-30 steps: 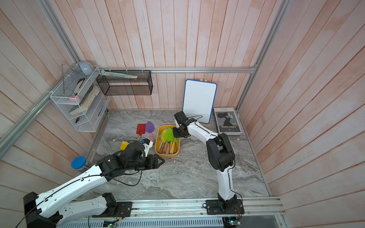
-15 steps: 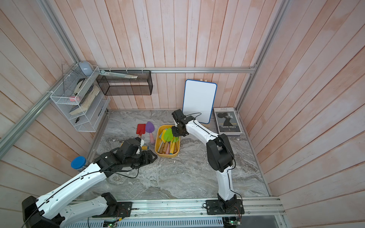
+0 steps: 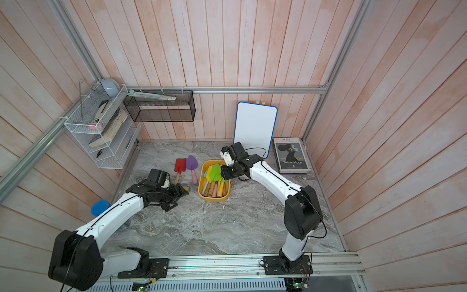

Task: Put the shovel into the storage box
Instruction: Pick up the shovel from the center of the board.

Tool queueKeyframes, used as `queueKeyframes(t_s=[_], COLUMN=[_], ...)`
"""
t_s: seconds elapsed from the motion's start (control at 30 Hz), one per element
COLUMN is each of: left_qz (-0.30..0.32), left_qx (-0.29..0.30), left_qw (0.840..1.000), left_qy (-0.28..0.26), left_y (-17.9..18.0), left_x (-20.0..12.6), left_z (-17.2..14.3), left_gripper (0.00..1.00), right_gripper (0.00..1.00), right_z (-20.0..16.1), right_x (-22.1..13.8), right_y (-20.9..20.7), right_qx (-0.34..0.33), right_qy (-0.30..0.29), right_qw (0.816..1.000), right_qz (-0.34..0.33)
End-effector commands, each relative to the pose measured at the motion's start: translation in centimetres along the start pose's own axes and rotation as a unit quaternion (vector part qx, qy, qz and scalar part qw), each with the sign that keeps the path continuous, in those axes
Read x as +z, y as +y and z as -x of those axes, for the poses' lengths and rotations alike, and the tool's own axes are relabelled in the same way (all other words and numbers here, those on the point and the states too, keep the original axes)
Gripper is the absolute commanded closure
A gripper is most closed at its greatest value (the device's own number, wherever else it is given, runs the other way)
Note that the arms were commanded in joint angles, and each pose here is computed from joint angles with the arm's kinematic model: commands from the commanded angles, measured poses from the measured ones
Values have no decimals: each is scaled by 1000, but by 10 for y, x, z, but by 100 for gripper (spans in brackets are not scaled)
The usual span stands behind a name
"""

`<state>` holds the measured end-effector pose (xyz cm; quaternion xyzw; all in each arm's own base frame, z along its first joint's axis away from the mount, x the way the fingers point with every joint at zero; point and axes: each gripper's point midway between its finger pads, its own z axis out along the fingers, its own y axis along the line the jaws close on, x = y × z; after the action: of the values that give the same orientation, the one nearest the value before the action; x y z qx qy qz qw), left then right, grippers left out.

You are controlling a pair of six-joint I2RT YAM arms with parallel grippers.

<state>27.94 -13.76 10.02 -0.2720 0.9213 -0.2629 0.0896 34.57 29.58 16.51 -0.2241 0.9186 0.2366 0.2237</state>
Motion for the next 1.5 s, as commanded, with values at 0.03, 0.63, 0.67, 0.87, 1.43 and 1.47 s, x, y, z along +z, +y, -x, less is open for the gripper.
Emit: queueKeyframes(t_s=[0.03,0.63,0.67,0.87,1.43,1.47], left_qz=[-2,130,132,116,121,122], left_qx=[-16,-115,-118,-127,-131,-131], left_qw=[1000,985,984,982,982,982], left_qy=[-2,-23,-28,-74,-56,-55], left_y=[-19,15,15,5,0,0], left_x=[5,50,51,46,78,80], left_z=[25,63,66,81,90,90], left_gripper=[18,18,18,18,18,18], right_gripper=[74,74,74,74,74,74], right_z=[-13,-38,-39,-45,-54,-54], right_x=[3,18,18,20,35,35], right_y=[18,16,15,8,-8,-9], right_qx=[-27,-51,-50,-55,-49,-48], right_qy=[9,15,15,21,39,39], right_qw=[998,994,994,994,993,993], right_qz=[58,91,93,96,105,105])
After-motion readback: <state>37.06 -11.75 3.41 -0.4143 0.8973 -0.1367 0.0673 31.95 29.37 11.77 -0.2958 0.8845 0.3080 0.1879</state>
